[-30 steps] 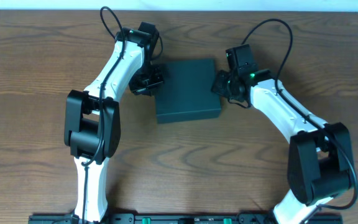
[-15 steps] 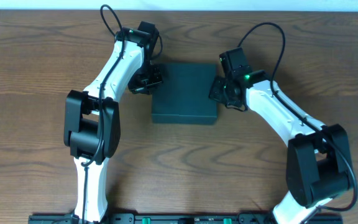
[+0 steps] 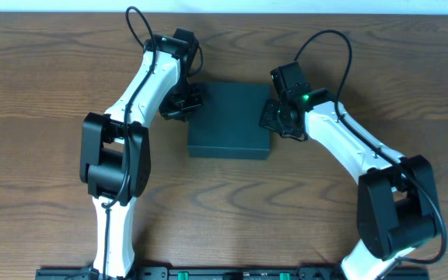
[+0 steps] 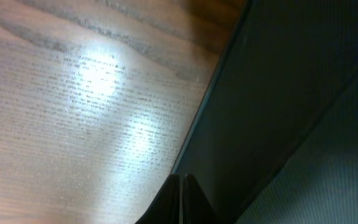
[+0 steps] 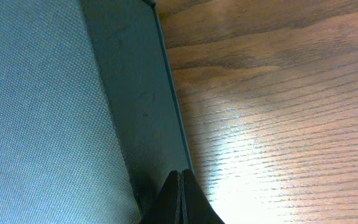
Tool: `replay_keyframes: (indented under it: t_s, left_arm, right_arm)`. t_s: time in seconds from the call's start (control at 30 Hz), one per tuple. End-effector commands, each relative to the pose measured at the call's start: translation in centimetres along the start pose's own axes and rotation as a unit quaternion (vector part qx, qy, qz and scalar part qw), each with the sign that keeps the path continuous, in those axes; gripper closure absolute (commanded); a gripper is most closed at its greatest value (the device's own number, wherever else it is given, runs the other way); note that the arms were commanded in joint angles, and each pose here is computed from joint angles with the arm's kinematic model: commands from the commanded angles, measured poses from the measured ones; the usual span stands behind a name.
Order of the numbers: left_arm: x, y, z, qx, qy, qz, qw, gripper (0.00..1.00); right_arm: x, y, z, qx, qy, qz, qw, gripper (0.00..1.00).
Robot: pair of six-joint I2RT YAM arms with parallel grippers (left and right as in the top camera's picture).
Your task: Pack container
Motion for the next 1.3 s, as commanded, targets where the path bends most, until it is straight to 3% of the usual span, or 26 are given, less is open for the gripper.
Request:
replay_keyframes:
  t_s: [0.0, 0.8, 1.27]
  left_arm:
    - [-0.8, 1.8, -3.3, 0.023, 0.064, 0.025, 0.997, 0.94]
    - [-0.7, 0.4, -0.9, 0.022, -0.030, -0.026, 0.999, 0.94]
    - [-1.6, -0.8, 3.2, 0.028, -0.137, -0.058, 0.988, 0.94]
  right_arm:
    - [0.4, 2.6, 2.5, -0.011, -0.052, 0.055, 0.997, 0.98]
    - [0.4, 0.3, -0.9, 0.012, 0.025, 0.007, 1.000, 0.98]
    - [-1.6, -2.7, -3.3, -0.028, 0.106, -0.069, 0.992, 0.99]
Point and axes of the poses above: each gripper's point midway between its finger pads, its own x axis out along the fingers, its own z axis along the line the jaws close on, y = z × x, the point moved 4 cm from there along -x, back along the fingers, and after that the axes turned 6 degrees about x, right-handed, at the moved point
